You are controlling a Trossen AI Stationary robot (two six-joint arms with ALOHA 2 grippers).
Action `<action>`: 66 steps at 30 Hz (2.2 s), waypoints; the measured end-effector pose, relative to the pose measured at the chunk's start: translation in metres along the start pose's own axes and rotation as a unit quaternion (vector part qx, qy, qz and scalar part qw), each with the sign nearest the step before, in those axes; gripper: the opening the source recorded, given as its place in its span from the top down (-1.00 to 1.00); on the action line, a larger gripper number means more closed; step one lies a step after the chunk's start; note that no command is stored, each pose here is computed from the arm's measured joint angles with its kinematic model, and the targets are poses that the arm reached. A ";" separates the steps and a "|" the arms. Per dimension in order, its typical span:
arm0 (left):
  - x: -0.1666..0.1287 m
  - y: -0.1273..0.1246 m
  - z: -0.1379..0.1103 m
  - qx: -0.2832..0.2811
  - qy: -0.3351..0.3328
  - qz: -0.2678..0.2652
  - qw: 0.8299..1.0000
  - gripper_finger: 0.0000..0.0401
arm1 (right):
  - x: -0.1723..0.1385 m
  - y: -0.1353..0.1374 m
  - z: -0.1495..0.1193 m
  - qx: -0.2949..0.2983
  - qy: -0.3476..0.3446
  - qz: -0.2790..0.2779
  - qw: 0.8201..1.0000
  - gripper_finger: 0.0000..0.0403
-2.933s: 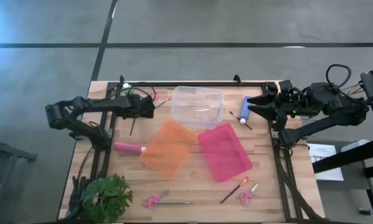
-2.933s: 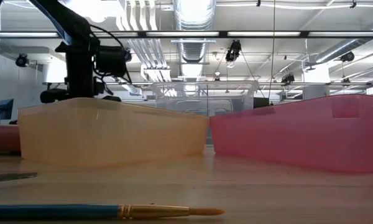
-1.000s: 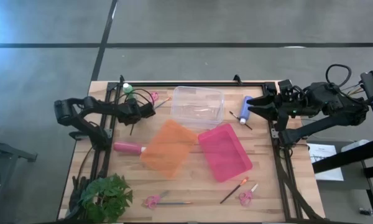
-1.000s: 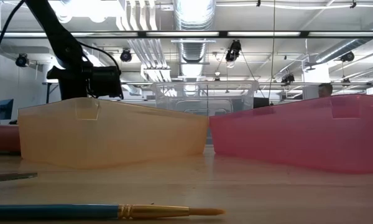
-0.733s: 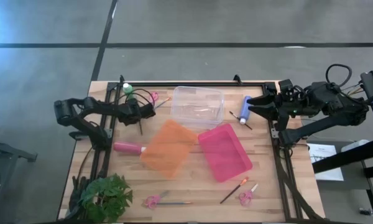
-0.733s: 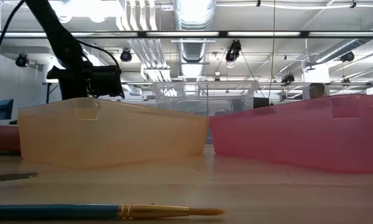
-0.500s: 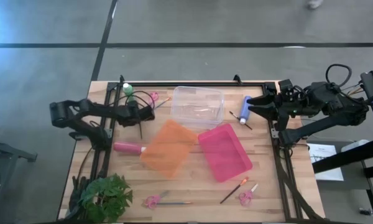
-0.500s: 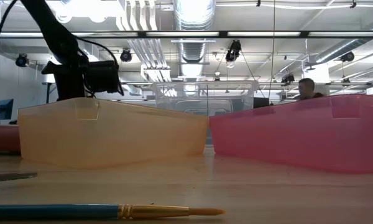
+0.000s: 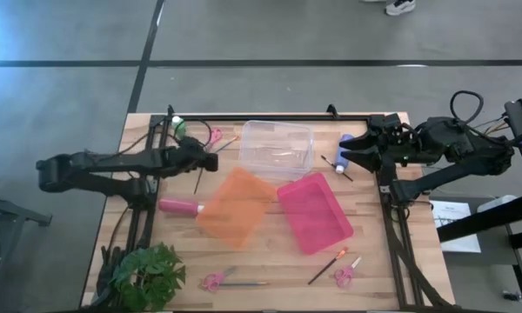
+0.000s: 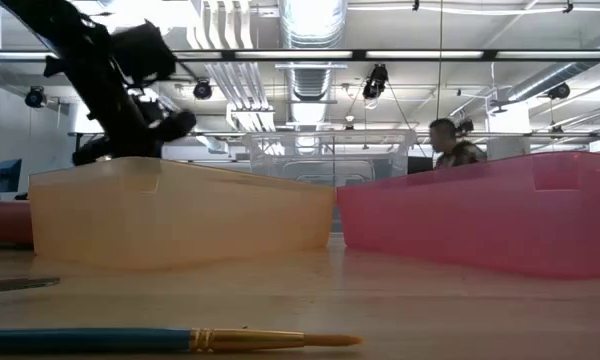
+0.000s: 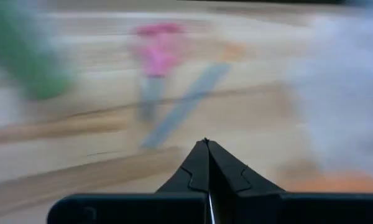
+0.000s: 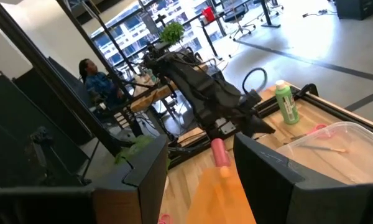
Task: Pick & Place Paint Supplies
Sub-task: Put the left black brow brush into the orange bin, then put the black paint brush into the orange bin
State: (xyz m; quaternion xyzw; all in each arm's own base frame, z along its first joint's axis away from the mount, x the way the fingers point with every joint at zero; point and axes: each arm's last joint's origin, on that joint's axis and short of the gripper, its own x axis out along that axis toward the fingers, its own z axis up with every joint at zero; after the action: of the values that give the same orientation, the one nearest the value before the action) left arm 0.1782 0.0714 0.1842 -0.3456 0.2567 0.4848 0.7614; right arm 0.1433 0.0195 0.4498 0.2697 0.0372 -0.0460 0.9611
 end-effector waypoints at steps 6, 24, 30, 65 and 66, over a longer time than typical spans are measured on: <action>-0.024 -0.021 0.005 0.057 0.015 -0.191 0.980 1.00 | 0.001 0.000 0.000 0.002 -0.001 0.001 1.000 0.12; -0.027 -0.069 -0.054 0.036 0.042 -0.234 0.971 1.00 | 0.001 0.000 0.000 0.001 -0.001 0.001 1.000 0.12; -0.009 -0.079 -0.064 0.026 0.026 -0.226 0.974 1.00 | 0.001 0.000 0.000 0.001 -0.001 0.001 1.000 0.12; -0.093 -0.098 0.001 0.165 -0.125 -0.400 0.893 0.40 | 0.040 0.004 -0.036 0.018 0.209 0.064 0.976 0.12; -0.097 -0.096 0.004 0.165 -0.133 -0.405 0.890 0.40 | 0.041 0.003 -0.044 0.028 0.250 0.058 0.966 0.12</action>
State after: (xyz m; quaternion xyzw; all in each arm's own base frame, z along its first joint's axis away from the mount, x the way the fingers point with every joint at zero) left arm 0.2271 -0.0080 0.2839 -0.2216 0.0673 0.1265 0.9646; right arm 0.1821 0.0422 0.4099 0.3009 0.2595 0.0779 0.9144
